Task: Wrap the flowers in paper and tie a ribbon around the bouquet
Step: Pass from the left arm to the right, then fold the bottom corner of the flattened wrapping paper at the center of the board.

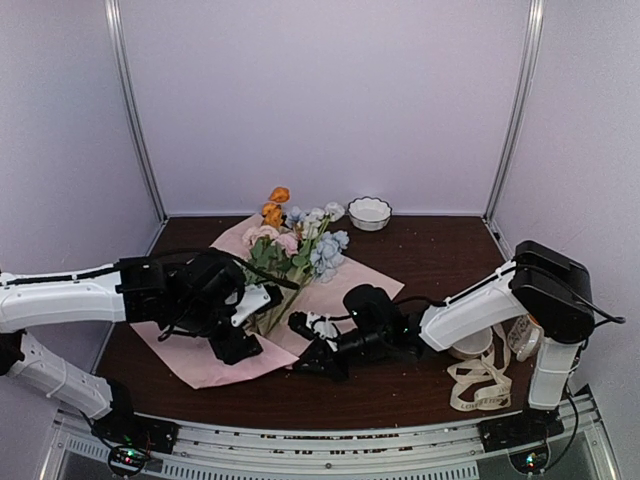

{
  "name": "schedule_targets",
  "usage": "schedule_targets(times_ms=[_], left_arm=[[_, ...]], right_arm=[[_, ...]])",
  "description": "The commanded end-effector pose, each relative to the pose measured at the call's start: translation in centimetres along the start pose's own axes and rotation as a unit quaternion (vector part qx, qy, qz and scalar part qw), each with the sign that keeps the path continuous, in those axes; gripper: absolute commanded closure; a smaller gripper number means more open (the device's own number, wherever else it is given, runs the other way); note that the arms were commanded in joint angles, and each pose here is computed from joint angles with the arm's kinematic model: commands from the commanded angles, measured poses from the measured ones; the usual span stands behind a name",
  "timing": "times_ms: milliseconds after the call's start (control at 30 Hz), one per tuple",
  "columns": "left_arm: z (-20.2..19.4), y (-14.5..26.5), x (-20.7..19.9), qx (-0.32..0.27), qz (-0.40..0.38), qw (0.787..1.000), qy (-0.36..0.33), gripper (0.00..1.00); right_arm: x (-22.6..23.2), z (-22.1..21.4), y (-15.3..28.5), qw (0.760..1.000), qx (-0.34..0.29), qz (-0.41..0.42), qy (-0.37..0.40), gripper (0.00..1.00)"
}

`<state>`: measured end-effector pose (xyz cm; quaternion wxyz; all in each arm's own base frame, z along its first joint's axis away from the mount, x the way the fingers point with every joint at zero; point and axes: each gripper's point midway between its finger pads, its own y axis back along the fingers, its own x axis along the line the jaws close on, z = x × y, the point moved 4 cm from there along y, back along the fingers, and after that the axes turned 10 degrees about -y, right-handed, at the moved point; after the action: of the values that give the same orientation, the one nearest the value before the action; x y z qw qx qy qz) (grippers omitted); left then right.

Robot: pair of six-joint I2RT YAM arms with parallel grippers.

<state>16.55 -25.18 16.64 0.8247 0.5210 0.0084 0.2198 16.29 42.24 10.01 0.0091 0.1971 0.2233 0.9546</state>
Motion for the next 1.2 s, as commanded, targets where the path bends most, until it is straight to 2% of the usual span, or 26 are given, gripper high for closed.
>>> schedule_targets(times_ms=[0, 100, 233, 367, 467, 533, 733, 900, 933, 1000, 1033, 1067, 1133, 1167], left_arm=[[0.6, 2.8, 0.0, -0.094, -0.01, 0.991, 0.094, 0.26], [-0.5, 3.2, -0.4, -0.125, -0.019, 0.981, 0.146, 0.18], [-3.6, 2.4, -0.8, -0.11, -0.01, 0.975, 0.195, 0.13], [-5.1, 1.8, -1.7, -0.097, -0.029, 0.974, 0.203, 0.04], [-5.7, 1.3, -2.3, -0.091, -0.037, 0.976, 0.193, 0.04], [-6.0, 0.9, -2.8, -0.088, -0.04, 0.979, 0.178, 0.07], [-7.4, -1.4, -4.5, -0.069, -0.061, 0.983, 0.159, 0.35], [-7.3, -2.4, -4.9, -0.046, -0.071, 0.985, 0.152, 0.37], [-7.3, -2.7, -5.1, -0.036, -0.073, 0.985, 0.151, 0.4], [-7.4, -3.1, -5.0, -0.026, -0.07, 0.986, 0.151, 0.52], [-7.4, -3.0, -4.9, -0.024, -0.067, 0.986, 0.152, 0.62], [-7.3, -2.8, -4.7, -0.025, -0.061, 0.986, 0.152, 0.77], [-7.0, -2.0, -3.8, -0.034, -0.035, 0.987, 0.155, 1.0], [-6.7, -1.4, -3.2, -0.044, -0.019, 0.986, 0.157, 1.0]], right_arm=[[-0.5, 0.3, -0.1, 0.995, 0.006, 0.02, -0.1, 1.0], [-1.0, 0.2, 0.1, 0.989, 0.006, 0.02, -0.143, 1.0], [-1.3, -0.1, 0.5, 0.986, 0.02, 0.011, -0.168, 1.0], [-1.6, -0.4, 1.3, 0.981, 0.028, -0.002, -0.19, 1.0], [-1.7, -0.7, 1.3, 0.979, 0.038, 0.0, -0.202, 1.0], [-1.8, -0.9, 1.2, 0.976, 0.046, 0.003, -0.213, 1.0], [-2.7, -1.8, 2.5, 0.969, 0.058, -0.012, -0.241, 1.0], [-2.9, -1.9, 2.9, 0.968, 0.056, -0.009, -0.246, 1.0], [-2.9, -1.8, 2.9, 0.967, 0.057, -0.007, -0.247, 1.0], [-2.9, -1.8, 3.0, 0.967, 0.059, -0.004, -0.249, 1.0], [-3.1, -1.8, 3.3, 0.966, 0.059, -0.006, -0.25, 1.0], [-3.1, -2.0, 3.4, 0.966, 0.062, -0.008, -0.252, 1.0], [-3.2, -2.4, 3.7, 0.965, 0.069, -0.011, -0.254, 1.0], [-3.2, -2.6, 3.8, 0.964, 0.073, -0.011, -0.254, 1.0]])
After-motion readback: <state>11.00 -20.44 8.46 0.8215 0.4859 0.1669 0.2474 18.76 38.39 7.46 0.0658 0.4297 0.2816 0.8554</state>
